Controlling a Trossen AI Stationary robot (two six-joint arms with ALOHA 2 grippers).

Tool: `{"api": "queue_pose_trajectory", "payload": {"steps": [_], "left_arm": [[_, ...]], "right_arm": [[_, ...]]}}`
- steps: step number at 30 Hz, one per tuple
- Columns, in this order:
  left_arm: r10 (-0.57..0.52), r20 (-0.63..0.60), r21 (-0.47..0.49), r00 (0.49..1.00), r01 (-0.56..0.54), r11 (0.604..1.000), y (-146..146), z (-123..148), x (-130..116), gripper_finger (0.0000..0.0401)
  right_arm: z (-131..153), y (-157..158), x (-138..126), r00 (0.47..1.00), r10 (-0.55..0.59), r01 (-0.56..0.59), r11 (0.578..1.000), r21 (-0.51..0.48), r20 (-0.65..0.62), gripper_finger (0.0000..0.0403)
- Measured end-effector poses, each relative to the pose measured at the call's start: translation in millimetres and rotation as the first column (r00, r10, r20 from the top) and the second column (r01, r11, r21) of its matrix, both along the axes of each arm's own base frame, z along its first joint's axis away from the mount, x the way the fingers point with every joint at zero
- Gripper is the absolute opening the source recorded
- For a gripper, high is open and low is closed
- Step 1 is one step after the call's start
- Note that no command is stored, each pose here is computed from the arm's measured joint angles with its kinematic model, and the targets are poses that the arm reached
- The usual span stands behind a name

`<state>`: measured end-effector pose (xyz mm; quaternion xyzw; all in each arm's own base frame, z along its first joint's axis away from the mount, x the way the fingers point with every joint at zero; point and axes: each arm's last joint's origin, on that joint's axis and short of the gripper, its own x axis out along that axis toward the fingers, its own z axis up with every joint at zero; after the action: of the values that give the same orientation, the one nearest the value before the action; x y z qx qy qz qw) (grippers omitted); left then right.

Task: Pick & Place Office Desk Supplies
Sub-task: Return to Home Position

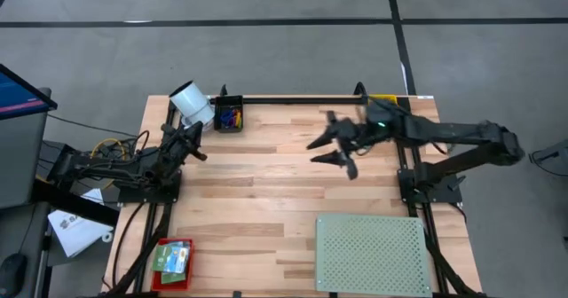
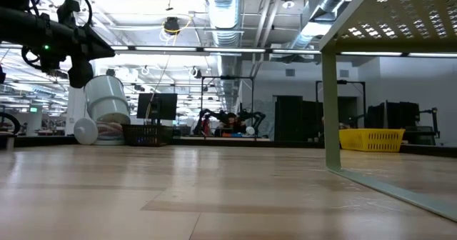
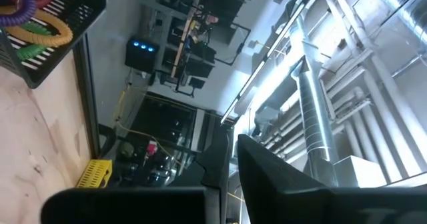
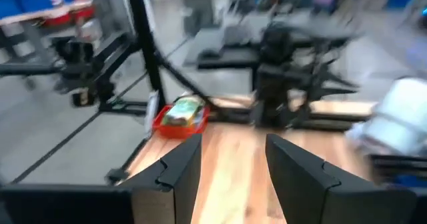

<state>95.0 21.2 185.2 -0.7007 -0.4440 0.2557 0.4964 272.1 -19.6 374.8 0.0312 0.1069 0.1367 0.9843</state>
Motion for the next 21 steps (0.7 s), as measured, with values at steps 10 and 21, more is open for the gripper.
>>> {"api": "queue_pose_trajectory", "payload": {"steps": [10, 21], "left_arm": [[0.000, 0.002, 0.000, 1.000, 0.000, 1.000, 0, 0, 0, 0.0026], [0.000, 0.001, 0.001, 1.000, 0.000, 1.000, 0, 0, 0, 0.0026]], "right_arm": [[-108, 21, -93, 0.985, -0.112, 0.087, 0.979, 0.183, 0.129, 0.0164], [-183, 28, -150, 0.966, -0.203, 0.161, 0.956, 0.245, 0.159, 0.0164]]}}
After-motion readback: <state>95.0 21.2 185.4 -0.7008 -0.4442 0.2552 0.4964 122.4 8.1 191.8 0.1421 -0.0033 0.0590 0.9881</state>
